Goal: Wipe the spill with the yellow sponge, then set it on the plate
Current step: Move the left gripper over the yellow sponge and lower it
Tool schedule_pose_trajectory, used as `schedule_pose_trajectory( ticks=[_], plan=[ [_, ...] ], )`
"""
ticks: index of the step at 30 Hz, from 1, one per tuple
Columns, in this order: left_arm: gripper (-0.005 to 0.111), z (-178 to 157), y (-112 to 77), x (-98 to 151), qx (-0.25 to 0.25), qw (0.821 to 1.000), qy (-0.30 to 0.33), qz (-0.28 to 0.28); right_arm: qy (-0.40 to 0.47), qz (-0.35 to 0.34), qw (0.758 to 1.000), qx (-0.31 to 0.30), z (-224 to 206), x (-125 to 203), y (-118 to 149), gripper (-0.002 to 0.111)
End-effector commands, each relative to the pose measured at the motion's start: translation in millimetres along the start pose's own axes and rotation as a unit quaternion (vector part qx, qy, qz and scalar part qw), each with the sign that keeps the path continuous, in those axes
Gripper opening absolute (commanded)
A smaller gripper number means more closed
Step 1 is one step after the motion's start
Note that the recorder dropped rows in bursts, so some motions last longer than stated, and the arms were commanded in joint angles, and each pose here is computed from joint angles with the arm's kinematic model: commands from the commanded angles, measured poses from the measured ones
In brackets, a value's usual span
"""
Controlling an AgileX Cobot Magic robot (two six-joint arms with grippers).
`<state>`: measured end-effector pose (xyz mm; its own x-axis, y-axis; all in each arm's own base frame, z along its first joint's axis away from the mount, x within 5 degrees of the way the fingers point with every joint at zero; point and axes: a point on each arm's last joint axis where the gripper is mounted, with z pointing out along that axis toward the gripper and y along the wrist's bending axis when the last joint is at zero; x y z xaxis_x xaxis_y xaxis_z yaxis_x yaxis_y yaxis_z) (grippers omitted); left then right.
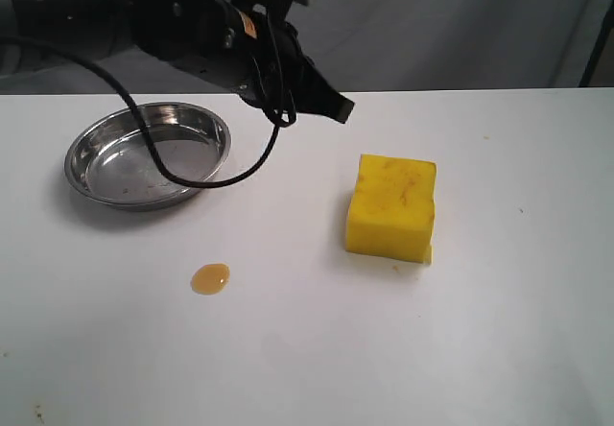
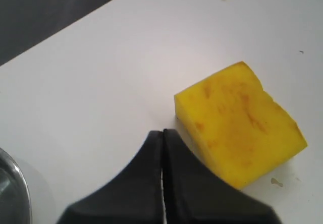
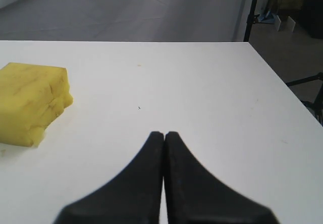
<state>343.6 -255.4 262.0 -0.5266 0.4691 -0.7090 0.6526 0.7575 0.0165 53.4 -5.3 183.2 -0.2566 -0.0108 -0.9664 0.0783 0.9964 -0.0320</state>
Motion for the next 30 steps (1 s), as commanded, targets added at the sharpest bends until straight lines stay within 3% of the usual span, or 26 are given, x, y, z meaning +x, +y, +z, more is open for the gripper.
schedule_pose_trajectory(
  ticks=[1,4,8,11,21,23,26,30],
  plan=[
    [0.0,13.3,-2.0,2.3,0.012,1.0,-0.003,-0.002,-0.002,-0.003,1.0,-0.001,0.1,0.8,0.2,0.0],
    [0.0,21.8,-24.3,5.8,0.048,0.992,0.001,0.113,-0.002,-0.003,1.0,-0.001,0.1,0.8,0.2,0.0],
    [0.0,32.8,-62.4,7.7,0.094,0.983,-0.022,0.154,-0.002,-0.003,1.0,-0.001,0.1,0.8,0.2,0.0],
    [0.001,42.3,-71.0,7.4,0.087,0.984,-0.045,0.15,-0.002,-0.003,1.0,-0.001,0.1,0.8,0.2,0.0],
    [0.003,60.4,-66.8,8.6,0.062,0.99,-0.075,0.098,-0.002,-0.003,1.0,-0.001,0.1,0.8,0.2,0.0],
    [0.012,60.4,-66.6,8.1,0.061,0.991,-0.077,0.092,-0.002,-0.003,1.0,-0.001,0.1,0.8,0.2,0.0],
    [0.041,60.3,-66.3,7.5,0.059,0.991,-0.081,0.091,-0.002,-0.003,1.0,-0.001,0.1,0.8,0.2,0.0],
    [0.099,64.4,-65.6,7.5,0.058,0.993,-0.089,0.045,-0.002,-0.003,1.0,-0.001,0.1,0.8,0.2,0.0]
  ],
)
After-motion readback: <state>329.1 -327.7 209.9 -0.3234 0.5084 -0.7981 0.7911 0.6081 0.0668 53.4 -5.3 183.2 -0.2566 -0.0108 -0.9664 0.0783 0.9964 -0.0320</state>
